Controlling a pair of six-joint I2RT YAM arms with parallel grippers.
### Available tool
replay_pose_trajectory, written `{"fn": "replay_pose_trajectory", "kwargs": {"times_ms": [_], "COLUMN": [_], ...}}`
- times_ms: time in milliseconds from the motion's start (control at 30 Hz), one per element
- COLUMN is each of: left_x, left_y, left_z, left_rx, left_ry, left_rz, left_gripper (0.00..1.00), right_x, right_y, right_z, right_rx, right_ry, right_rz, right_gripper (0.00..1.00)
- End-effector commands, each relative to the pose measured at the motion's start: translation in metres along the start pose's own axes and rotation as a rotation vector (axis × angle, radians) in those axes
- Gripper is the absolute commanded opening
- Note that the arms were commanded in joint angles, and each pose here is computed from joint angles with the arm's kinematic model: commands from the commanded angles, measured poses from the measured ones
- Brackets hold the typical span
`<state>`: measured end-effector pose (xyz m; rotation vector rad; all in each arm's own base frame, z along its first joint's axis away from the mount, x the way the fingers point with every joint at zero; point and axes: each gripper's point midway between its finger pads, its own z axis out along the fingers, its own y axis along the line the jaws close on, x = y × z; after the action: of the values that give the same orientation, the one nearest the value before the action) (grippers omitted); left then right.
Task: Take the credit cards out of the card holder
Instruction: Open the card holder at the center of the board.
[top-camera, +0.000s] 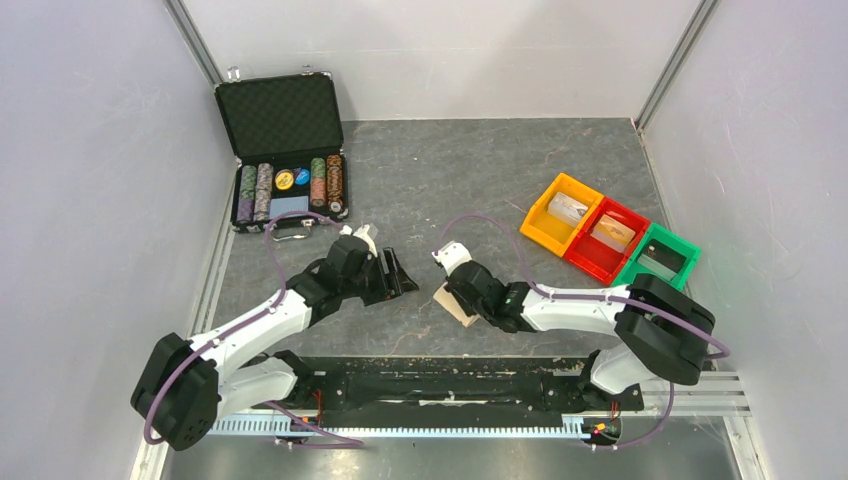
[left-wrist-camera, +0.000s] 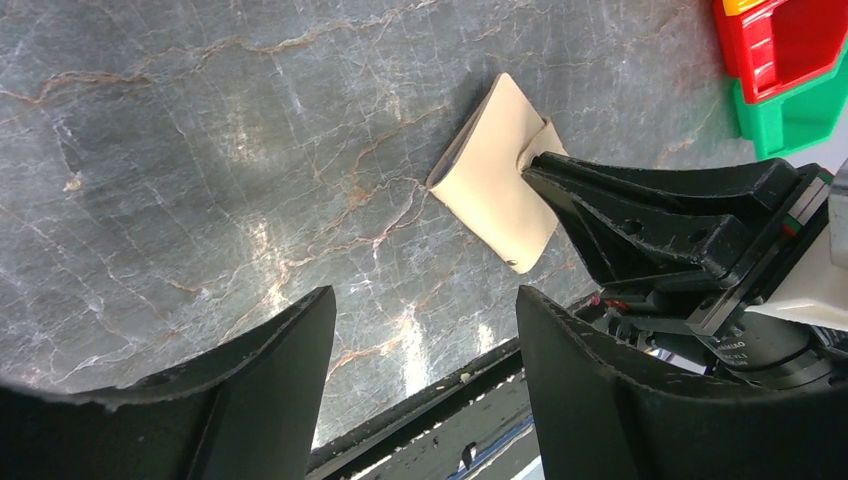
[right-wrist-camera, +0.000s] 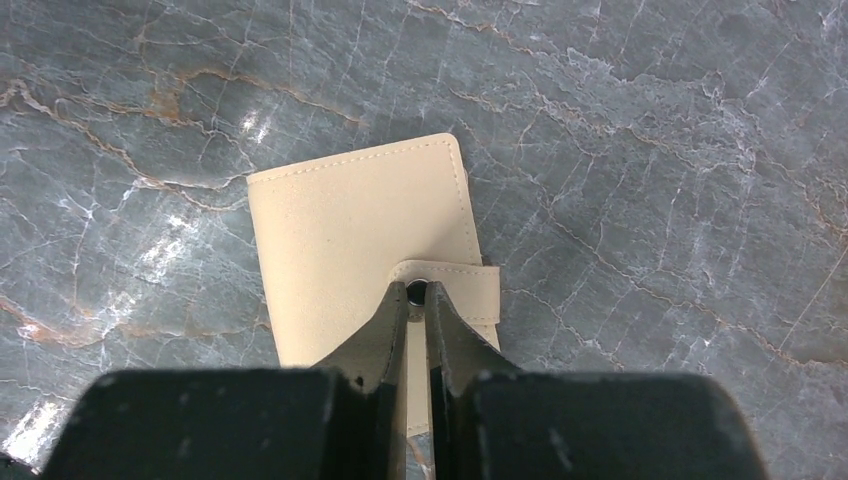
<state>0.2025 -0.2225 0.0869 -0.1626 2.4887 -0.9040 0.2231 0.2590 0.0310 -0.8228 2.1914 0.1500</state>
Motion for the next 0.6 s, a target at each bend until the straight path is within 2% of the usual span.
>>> {"fn": "replay_pose_trajectory", "kwargs": {"times_ms": [0, 433, 567], "left_x": [-0.005, 0.014, 0.02], "left_y": [-0.012, -0.027, -0.023], "left_z": [0.0, 0.013, 0.019], "left_rx": [0.061, 0.183, 0.169], "left_ry": [-0.023, 0.022, 0.026], "left_rz": [-0.005, -0.007, -0.014], "left_gripper": [0.73, 0.78, 0.8], "right_x": [0.009, -0.029, -0.036], "right_y": [0.016, 0.045, 0.045], "right_z": [-0.002, -0.022, -0.029], "right_rx": [-0.088, -0.269, -0.309], "right_ry": [0.015, -0.138, -0.189], "right_rz": [0.061, 0.385, 0.478], "right_gripper": [0.0, 0.0, 0.0]}}
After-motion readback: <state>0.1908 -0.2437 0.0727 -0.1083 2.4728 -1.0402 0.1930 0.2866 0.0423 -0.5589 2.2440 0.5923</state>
